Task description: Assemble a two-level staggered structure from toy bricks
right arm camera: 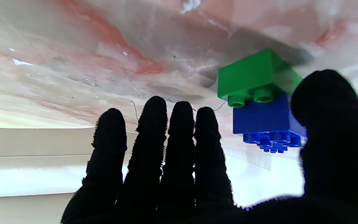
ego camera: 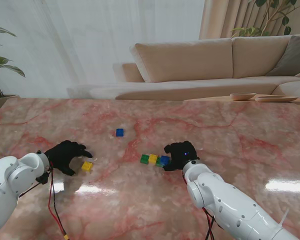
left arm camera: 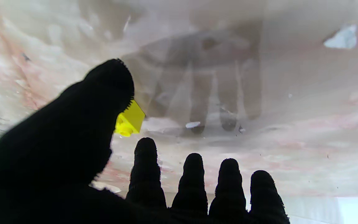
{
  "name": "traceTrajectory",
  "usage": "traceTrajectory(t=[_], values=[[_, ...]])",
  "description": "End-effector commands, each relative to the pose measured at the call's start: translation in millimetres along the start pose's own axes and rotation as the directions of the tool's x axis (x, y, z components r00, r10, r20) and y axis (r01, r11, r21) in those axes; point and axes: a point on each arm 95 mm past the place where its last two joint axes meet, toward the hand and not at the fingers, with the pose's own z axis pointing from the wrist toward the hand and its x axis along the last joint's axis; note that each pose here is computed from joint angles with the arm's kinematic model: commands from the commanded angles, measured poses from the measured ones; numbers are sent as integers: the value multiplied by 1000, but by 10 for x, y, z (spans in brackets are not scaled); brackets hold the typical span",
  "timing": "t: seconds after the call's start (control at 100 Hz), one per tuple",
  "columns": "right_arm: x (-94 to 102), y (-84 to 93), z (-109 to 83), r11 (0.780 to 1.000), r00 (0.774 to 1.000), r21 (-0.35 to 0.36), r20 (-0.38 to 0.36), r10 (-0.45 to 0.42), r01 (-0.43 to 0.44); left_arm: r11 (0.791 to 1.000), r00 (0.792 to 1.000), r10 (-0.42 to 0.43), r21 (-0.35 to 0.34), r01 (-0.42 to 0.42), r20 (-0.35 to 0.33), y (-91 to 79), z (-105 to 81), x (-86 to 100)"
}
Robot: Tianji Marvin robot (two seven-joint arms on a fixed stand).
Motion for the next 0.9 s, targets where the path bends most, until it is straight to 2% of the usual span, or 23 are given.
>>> traceTrajectory(t=[0.0, 0.55, 0.89], values=[[14, -45, -8, 1000, 1000, 23, 2, 7, -7, 999, 1000, -23, -38, 22, -13, 132, 27, 60], [1, -52, -7, 1000, 1000, 21, 5, 11, -11, 994, 997, -69, 84, 72, -36, 230, 175, 166], [-4, -67, -9, 1000, 1000, 25, 4, 8, -8, 985, 998, -61, 157, 65, -29, 240, 214, 173]])
